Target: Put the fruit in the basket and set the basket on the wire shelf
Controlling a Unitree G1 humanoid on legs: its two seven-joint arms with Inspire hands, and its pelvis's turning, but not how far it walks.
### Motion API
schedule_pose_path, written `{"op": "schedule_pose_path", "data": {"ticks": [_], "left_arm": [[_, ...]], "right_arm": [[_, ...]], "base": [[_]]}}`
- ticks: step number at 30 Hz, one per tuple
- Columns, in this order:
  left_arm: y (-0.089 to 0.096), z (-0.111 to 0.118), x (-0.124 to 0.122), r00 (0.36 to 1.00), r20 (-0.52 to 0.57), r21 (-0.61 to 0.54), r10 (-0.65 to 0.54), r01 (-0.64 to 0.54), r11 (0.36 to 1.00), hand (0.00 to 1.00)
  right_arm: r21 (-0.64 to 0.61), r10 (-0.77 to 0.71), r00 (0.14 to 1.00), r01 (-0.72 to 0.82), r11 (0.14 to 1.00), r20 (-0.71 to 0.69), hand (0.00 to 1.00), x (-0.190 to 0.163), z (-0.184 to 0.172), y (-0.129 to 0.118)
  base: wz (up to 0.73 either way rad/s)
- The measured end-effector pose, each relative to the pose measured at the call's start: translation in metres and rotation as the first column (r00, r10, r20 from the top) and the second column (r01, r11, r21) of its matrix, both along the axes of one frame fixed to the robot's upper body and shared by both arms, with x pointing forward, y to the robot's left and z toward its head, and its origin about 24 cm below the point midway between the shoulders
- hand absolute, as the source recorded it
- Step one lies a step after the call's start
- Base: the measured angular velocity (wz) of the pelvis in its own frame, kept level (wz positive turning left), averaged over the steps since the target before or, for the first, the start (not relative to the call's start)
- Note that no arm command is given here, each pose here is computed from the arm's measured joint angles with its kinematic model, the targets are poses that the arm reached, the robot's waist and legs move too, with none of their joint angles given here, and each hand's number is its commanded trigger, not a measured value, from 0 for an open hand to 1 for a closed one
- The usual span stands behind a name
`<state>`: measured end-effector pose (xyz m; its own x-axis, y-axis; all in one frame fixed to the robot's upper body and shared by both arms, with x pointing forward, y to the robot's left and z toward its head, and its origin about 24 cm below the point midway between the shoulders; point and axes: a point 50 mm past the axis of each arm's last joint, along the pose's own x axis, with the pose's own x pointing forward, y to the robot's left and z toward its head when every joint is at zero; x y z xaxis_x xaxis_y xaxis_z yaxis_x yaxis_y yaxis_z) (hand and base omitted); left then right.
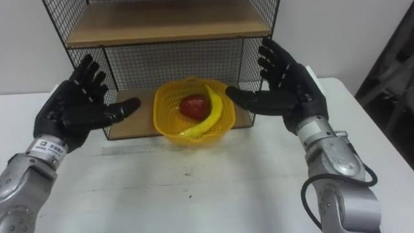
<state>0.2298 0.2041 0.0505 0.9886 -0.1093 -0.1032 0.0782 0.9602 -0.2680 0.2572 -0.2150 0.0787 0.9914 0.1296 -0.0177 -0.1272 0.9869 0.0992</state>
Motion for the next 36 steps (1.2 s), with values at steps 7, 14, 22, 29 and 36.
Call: {"op": "schedule_pose_path", "data": {"ticks": [7, 14, 22, 29, 36], "left_arm": [[0.016, 0.003, -0.017, 1.000, 0.000, 0.077, -0.010, 0.010, 0.997, 0.00], [0.039, 0.020, -0.032, 0.998, 0.067, 0.063, 0.006, -0.010, 0.998, 0.00], [0.061, 0.051, -0.049, 0.974, 0.212, 0.100, 0.078, -0.102, 0.990, 0.00], [0.113, 0.086, -0.073, 0.874, 0.350, 0.130, 0.336, -0.401, 0.907, 0.00], [0.156, 0.158, -0.126, 0.524, 0.644, -0.068, 0.557, -0.686, 0.725, 0.00]], "right_arm": [[-0.081, 0.020, 1.000, -0.021, 0.996, -0.010, 0.00, -0.019, 0.003, -0.013], [-0.066, -0.079, 0.997, 0.079, 0.995, 0.000, 0.00, -0.046, 0.007, -0.040], [-0.090, -0.229, 0.971, 0.235, 0.968, 0.070, 0.00, -0.059, 0.024, -0.067], [-0.113, -0.473, 0.847, 0.509, 0.853, 0.242, 0.00, -0.086, 0.063, -0.108], [-0.071, -0.667, 0.522, 0.812, 0.579, 0.531, 0.00, -0.133, 0.124, -0.148]], "base": [[-0.10], [-0.03], [0.00], [0.04], [0.01]]}}
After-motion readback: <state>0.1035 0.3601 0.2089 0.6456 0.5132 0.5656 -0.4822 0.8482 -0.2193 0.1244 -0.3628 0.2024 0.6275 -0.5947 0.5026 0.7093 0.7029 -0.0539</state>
